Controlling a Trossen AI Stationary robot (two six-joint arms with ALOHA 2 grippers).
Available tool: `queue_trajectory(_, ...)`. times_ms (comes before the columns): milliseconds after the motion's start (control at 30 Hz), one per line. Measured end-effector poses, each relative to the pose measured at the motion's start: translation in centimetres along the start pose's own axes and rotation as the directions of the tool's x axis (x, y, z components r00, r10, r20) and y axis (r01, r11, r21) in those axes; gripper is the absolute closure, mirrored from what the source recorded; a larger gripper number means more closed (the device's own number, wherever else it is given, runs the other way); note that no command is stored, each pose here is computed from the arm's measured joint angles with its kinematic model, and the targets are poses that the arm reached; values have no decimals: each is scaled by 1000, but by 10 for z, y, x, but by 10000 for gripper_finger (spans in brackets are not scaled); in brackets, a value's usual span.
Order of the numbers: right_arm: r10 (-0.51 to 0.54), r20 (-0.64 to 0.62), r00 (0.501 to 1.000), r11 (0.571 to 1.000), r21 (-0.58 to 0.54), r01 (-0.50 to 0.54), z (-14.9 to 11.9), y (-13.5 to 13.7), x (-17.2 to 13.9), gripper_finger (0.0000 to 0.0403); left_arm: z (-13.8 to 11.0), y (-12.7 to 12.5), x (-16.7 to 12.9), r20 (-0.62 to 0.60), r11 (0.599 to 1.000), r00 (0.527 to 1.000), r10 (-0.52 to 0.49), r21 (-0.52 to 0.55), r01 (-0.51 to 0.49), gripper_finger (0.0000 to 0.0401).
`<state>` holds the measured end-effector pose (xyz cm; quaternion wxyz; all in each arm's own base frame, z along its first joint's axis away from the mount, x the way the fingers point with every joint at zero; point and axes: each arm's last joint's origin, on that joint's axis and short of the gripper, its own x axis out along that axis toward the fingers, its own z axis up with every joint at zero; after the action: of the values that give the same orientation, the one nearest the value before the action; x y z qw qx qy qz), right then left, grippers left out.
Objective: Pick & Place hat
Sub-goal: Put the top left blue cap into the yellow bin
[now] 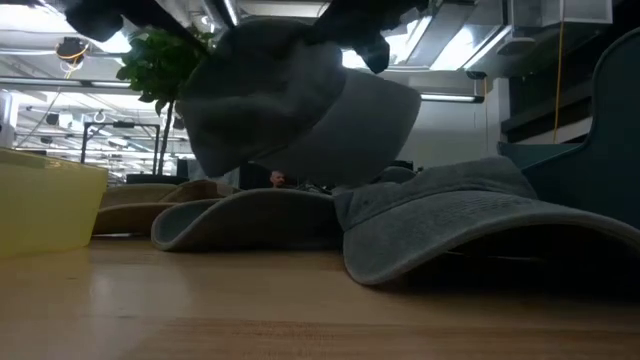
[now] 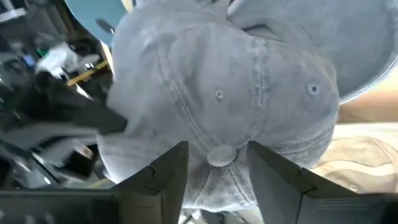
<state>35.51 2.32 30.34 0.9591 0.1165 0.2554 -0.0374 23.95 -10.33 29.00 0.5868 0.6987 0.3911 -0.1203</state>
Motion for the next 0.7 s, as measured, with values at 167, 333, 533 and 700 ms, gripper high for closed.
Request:
queue_trajectory(167,100,11,995,995,-1,-100,3,4,0,394,-7,2,6,-27,998,1000,-10,-62,9,198)
queue_trajectory(333,199,2,980,980,-14,-199,4,7,-1,395,-12,4,10,-43,998,999,-18,-68,15,177)
queue_trajectory(533,231,-7,973,973,-14,-231,5,3,0,395,-8,3,7,-33,996,999,-15,84,17,175)
queue_trajectory(700,291,-14,957,957,2,-291,7,-1,-1,395,-2,0,1,-30,969,1000,8,249,-1,175)
